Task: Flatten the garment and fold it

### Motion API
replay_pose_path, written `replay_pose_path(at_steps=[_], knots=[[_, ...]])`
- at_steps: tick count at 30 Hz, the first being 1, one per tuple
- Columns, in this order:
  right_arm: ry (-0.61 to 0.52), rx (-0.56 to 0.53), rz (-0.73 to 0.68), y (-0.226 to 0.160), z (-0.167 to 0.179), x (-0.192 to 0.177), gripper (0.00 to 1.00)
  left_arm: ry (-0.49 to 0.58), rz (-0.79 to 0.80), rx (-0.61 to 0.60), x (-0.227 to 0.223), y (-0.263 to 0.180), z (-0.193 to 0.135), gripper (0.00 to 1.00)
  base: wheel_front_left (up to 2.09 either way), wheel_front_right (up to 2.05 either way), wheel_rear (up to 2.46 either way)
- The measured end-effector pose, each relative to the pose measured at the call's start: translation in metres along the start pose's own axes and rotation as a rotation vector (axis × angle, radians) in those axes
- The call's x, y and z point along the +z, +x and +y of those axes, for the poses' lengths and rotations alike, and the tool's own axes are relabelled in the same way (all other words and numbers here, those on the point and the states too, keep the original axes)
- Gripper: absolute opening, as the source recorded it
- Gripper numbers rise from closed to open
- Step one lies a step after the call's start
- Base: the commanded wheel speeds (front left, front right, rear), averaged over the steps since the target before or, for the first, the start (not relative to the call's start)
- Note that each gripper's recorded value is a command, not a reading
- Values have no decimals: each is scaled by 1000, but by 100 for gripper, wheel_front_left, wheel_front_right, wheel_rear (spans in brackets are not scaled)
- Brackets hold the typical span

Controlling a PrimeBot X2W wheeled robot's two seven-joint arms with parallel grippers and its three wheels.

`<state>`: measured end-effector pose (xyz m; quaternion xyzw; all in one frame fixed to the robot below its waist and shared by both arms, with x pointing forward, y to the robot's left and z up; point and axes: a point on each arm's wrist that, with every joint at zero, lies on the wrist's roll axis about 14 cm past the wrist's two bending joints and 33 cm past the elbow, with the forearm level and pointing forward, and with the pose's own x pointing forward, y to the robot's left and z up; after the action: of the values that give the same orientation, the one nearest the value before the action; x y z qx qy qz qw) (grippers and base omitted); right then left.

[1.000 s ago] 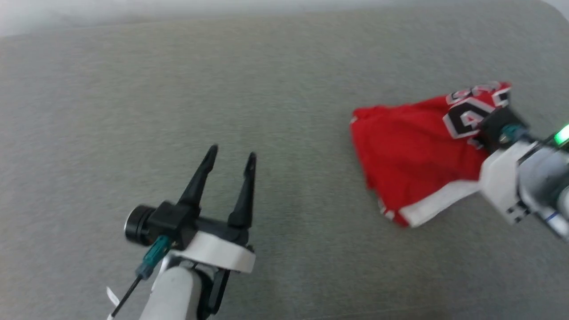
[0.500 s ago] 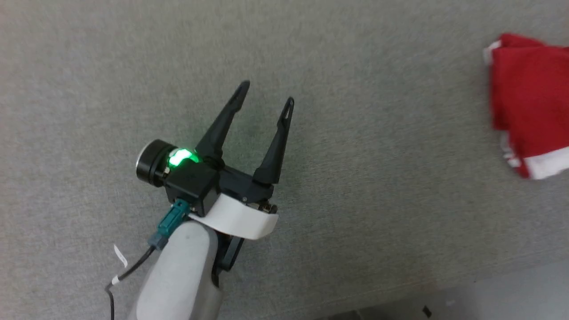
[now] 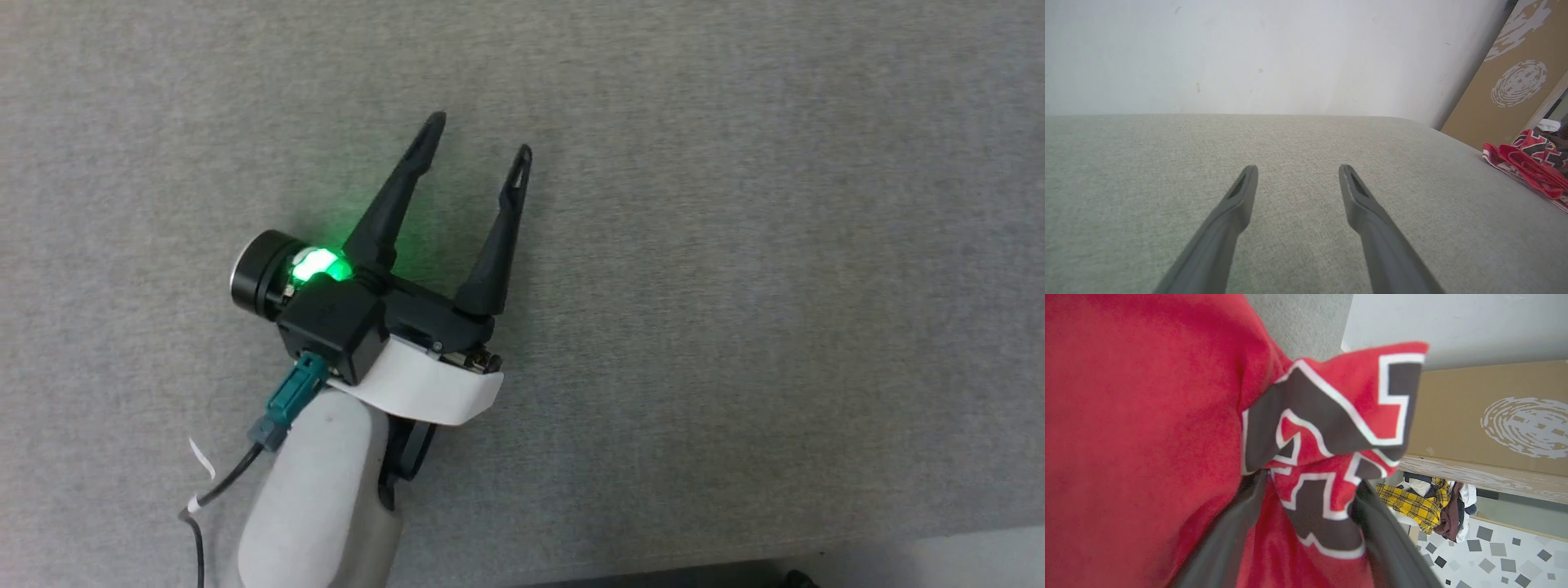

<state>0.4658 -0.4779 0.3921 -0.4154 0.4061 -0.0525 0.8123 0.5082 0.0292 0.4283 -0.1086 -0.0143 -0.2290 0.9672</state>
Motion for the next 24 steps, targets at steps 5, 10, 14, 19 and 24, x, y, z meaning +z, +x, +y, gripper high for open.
replay_pose_path(at_steps=[5,10,14,19,24], knots=[[18,-6,-38,2,4,12,100,7,4,25,5,-5,7,100,0,0,0],[60,-16,-153,-12,1,47,100,5,7,62,15,-19,10,100,0,0,0],[119,-45,-287,-36,-15,86,100,16,-7,88,32,-34,9,100,0,0,0],[255,-105,-523,-91,-47,140,100,44,-57,119,64,-52,6,100,0,0,0],[449,-126,-810,-161,-62,190,100,54,-109,178,93,-75,10,100,0,0,0]])
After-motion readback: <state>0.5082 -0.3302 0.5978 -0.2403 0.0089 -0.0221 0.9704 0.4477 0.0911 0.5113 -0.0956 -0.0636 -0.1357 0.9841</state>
